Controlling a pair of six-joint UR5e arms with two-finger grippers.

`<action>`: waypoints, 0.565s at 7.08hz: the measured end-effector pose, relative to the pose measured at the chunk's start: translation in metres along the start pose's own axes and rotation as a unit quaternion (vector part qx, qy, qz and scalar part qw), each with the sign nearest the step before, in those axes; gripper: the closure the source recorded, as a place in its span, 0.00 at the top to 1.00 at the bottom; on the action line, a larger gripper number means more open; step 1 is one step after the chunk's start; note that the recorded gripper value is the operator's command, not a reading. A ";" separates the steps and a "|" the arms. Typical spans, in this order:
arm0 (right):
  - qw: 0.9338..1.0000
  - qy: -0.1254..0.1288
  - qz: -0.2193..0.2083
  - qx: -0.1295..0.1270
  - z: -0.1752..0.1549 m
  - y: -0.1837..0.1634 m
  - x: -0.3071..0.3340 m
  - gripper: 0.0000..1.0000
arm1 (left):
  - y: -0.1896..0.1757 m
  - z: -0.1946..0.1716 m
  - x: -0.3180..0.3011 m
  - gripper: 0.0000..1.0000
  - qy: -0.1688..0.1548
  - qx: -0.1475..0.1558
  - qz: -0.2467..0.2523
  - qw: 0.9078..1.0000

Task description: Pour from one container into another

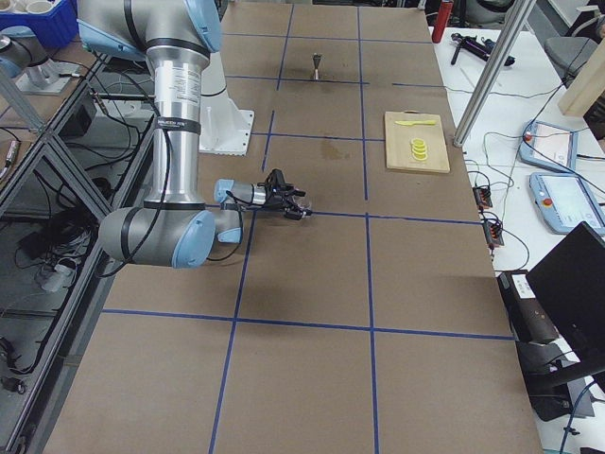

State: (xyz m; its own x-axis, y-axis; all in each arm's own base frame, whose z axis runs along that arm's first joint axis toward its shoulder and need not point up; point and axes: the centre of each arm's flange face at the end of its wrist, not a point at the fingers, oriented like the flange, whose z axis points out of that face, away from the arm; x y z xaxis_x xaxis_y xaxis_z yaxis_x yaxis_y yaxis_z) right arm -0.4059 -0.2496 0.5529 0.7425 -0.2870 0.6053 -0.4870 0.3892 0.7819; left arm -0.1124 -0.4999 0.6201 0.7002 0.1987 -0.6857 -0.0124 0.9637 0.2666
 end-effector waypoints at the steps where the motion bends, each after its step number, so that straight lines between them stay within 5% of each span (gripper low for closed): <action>1: 1.000 0.002 -0.003 0.002 0.002 -0.003 0.002 1.00 | 0.000 0.000 0.000 1.00 0.000 0.000 0.000 1.000; 4: 1.000 0.010 -0.004 0.008 0.008 -0.014 0.012 1.00 | 0.000 0.000 0.001 1.00 0.001 0.001 0.001 1.000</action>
State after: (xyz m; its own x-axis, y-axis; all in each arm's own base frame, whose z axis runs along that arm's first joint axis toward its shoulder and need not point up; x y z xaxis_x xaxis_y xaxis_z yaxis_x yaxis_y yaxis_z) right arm -0.3941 -0.2651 0.5503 0.7561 -0.2719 0.5953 -0.4879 0.3721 0.7896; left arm -0.1123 -0.5000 0.6192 0.6995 0.2005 -0.6860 -0.0121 0.9630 0.2691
